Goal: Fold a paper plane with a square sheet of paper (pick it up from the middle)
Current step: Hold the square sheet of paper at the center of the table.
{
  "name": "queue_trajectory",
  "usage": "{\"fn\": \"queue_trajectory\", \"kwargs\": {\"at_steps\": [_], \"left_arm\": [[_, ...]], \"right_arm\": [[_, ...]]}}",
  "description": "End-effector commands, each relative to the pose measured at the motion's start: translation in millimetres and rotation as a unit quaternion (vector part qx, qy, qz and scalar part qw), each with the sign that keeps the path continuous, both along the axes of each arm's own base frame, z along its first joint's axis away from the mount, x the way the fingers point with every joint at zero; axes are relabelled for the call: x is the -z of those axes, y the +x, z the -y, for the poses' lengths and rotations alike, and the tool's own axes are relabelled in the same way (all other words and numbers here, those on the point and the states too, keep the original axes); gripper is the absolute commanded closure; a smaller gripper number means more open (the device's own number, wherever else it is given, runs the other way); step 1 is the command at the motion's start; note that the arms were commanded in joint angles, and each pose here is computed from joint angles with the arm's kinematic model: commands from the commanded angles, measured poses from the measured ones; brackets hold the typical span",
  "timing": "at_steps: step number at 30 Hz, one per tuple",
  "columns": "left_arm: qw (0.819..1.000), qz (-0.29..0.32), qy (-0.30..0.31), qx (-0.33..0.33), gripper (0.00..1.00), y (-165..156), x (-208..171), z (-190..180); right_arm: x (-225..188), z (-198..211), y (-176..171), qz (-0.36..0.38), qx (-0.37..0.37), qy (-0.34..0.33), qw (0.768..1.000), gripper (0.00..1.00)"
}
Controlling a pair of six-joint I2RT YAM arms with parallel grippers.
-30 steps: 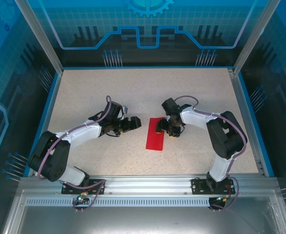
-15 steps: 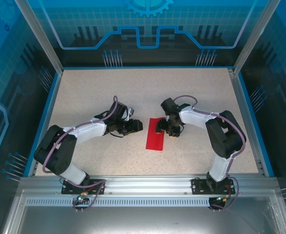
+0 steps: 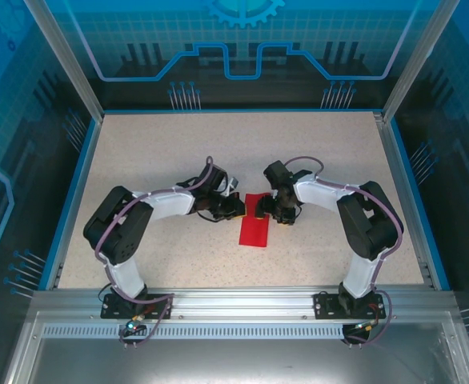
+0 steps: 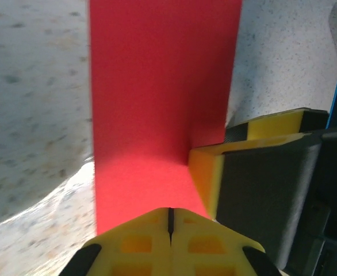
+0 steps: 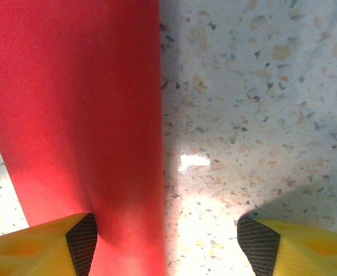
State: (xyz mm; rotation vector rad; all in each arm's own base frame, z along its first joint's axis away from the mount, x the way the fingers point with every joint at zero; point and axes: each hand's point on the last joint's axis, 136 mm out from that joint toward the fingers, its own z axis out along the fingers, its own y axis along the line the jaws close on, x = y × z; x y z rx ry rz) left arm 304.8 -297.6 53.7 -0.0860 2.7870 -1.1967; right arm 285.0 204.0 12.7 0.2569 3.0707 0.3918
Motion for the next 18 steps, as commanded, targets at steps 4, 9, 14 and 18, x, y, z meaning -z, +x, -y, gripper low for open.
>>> {"fn": "queue_trajectory", "kwargs": {"at_steps": [4,9,14,18], "left_arm": [[1.000,-0.024,-0.010,-0.004,1.00,5.8,4.5,16.5],[0.999,-0.036,0.012,-0.013,1.00,3.8,15.3,10.4],[0.999,-0.040,0.008,-0.007,1.00,5.3,23.3,14.3],[0.998,-0.057,0.035,-0.014,1.00,1.4,37.5,8.6]], "right_arm": [[48.1,21.0,-27.5,-0.053,-0.004,-0.060,0.997,0.27],[48.6,20.1,-27.8,-0.054,-0.005,-0.059,0.997,0.26],[49.8,20.5,-28.6,-0.056,-0.004,-0.060,0.997,0.26],[50.9,19.2,-29.9,-0.057,-0.004,-0.059,0.997,0.26]]}}
